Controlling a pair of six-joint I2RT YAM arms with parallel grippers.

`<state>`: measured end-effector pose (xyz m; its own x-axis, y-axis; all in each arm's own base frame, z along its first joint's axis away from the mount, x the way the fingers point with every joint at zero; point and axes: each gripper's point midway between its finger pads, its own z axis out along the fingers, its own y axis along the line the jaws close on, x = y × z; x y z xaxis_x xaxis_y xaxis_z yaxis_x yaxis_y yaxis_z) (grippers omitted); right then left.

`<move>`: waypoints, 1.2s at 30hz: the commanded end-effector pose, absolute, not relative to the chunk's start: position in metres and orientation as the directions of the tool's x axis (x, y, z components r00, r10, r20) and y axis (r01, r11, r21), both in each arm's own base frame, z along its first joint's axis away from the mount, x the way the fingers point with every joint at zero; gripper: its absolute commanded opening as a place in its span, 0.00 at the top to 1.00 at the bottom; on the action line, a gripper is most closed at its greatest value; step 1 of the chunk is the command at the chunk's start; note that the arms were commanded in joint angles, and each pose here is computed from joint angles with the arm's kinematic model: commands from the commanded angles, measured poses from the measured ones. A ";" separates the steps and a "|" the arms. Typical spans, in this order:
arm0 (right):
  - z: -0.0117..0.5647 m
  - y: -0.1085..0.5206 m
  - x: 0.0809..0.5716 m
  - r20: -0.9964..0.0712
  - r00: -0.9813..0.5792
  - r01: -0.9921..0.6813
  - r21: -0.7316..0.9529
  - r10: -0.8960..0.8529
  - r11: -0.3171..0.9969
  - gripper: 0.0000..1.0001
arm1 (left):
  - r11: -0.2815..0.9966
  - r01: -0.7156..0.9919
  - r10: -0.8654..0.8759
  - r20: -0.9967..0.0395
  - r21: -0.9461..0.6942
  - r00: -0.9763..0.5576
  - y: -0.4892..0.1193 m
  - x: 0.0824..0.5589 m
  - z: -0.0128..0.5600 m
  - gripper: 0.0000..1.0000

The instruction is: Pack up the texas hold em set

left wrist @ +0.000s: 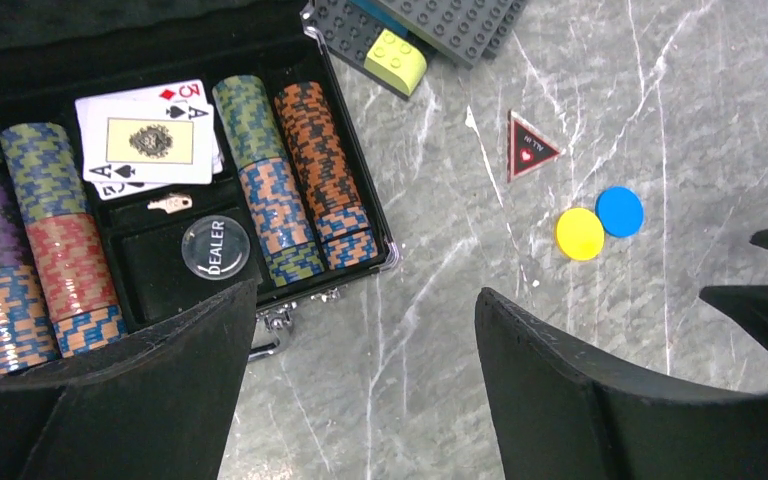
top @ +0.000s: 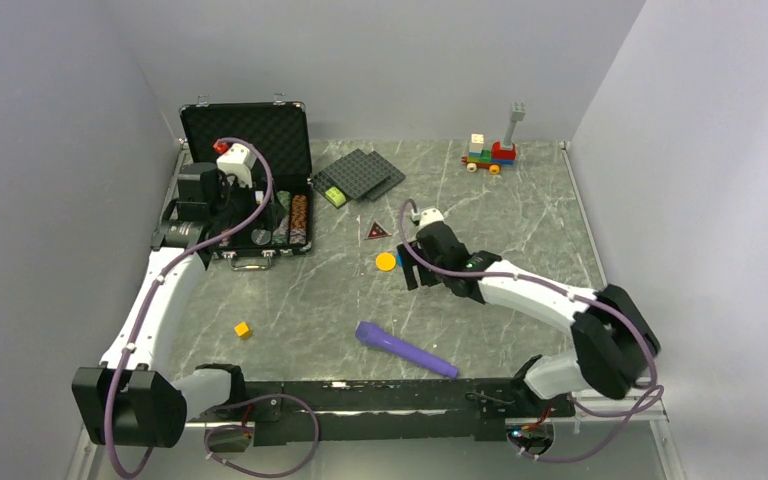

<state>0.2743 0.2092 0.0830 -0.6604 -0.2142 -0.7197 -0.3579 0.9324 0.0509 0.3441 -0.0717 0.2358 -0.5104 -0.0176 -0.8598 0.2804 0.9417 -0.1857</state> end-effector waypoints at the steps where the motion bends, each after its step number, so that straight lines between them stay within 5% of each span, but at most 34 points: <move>1: 0.078 0.223 0.292 -0.677 -0.678 -0.408 0.025 -0.285 0.912 0.22 | 0.928 0.312 -0.012 -0.851 -0.205 -0.525 -0.079 0.340 0.237 0.16; 14: 0.042 0.236 0.341 -0.573 -0.749 -0.388 -0.027 -0.333 0.921 0.28 | 0.940 0.294 -0.007 -0.871 -0.173 -0.492 -0.073 0.334 0.249 0.15; 36: 0.015 0.244 0.343 -0.530 -0.776 -0.415 0.021 -0.342 0.910 0.32 | 0.934 0.301 -0.010 -0.857 -0.192 -0.515 -0.076 0.335 0.243 0.14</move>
